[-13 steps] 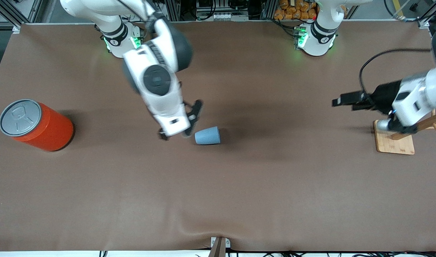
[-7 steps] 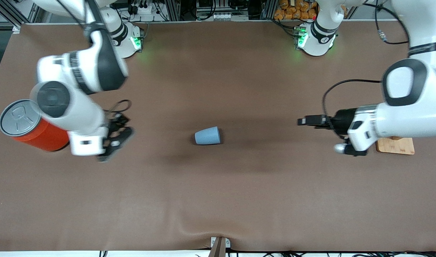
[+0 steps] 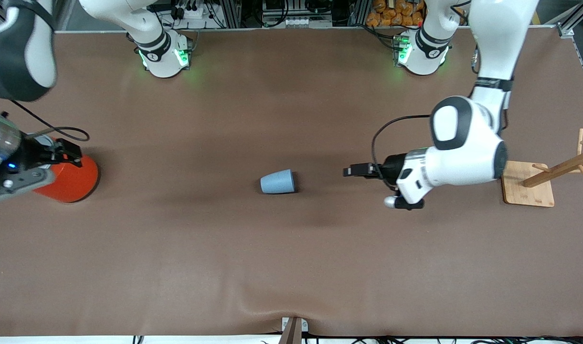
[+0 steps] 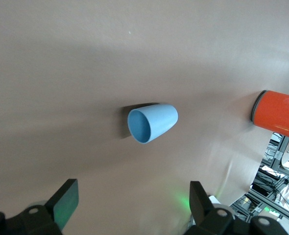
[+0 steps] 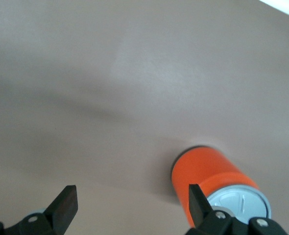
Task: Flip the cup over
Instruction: 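Move the left gripper to the cup's base and close on it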
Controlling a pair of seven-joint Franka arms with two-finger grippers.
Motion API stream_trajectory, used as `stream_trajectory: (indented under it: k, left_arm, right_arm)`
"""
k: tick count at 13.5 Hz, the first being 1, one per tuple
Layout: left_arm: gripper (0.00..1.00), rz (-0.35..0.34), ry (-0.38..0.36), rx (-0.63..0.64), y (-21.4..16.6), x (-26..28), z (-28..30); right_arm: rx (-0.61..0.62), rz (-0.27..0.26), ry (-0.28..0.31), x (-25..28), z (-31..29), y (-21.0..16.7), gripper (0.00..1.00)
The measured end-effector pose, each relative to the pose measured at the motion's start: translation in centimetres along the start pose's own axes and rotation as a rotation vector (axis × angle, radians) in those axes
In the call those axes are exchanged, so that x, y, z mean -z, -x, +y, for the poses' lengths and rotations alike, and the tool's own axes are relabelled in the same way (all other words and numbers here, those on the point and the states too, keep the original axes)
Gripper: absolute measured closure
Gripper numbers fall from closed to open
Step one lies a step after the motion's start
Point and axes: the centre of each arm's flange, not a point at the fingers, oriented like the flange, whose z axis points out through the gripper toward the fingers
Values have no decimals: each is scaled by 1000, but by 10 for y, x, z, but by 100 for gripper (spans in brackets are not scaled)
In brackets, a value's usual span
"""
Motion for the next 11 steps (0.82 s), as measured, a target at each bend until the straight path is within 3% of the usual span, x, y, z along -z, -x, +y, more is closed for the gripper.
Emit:
stream_trajectory:
  k: [4,8,11]
  left_arm:
    - [0,-20,66,-42,-3,-51,-7]
    - [0,-27,267,-73,-10,-98,-45]
    - [0,24,386,-76,-14,-128,-56]
  right_arm:
    - [-162,-6,-74,10,17,25,0]
    - [-273,-26,-115,12,0,51,0]
    - [-295,-34,-119,22,-5,68,0]
